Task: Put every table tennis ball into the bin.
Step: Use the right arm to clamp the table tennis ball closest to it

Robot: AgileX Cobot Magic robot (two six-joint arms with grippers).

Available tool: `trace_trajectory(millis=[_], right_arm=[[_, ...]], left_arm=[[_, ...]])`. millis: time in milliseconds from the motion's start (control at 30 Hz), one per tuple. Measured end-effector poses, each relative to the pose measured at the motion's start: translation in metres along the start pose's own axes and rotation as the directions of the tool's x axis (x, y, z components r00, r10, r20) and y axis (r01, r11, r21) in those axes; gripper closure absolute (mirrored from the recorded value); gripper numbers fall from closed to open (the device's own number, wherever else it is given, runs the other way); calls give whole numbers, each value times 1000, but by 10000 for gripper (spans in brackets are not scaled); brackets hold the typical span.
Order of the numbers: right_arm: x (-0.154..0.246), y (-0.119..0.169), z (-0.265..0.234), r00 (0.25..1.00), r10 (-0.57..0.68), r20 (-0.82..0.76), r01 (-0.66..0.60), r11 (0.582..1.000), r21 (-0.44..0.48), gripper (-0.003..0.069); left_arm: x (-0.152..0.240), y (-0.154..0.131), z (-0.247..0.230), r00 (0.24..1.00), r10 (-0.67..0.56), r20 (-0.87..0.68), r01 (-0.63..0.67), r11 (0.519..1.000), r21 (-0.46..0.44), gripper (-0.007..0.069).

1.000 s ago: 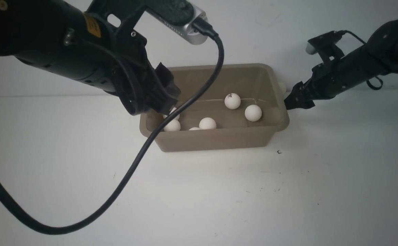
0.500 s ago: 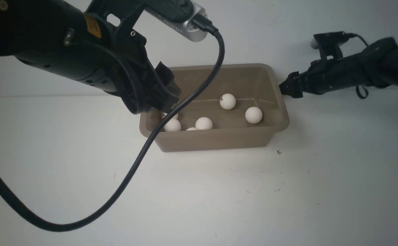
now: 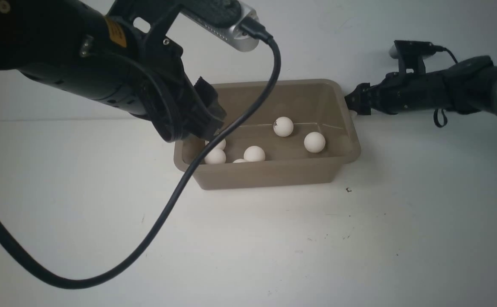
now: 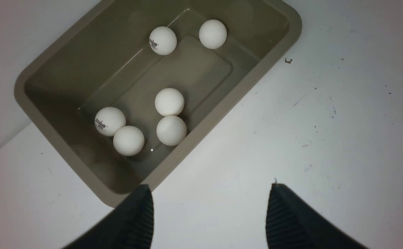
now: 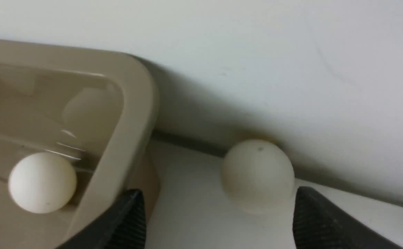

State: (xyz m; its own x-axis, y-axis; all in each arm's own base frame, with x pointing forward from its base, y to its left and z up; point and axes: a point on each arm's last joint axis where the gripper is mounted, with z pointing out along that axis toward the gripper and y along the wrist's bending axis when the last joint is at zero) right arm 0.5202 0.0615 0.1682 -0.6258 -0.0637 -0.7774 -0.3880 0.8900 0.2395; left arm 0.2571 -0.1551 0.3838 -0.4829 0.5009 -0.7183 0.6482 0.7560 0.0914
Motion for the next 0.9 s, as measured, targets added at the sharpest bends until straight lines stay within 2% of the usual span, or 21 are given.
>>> trace_trajectory(millis=[300,667,900], right_arm=[[-26,1,-10,1000,-2,9,2,999,32,143],[-12,-3,-2,995,21,-95,-18,999,36,145],[-8,-4,1,994,21,-106,-18,999,29,145]], left_arm=[[0,0,0,1000,0,-1,0,1000,0,229],[0,0,0,1000,-3,-1,3,1000,0,229],[0,0,0,1000,-3,-2,3,1000,1,229]])
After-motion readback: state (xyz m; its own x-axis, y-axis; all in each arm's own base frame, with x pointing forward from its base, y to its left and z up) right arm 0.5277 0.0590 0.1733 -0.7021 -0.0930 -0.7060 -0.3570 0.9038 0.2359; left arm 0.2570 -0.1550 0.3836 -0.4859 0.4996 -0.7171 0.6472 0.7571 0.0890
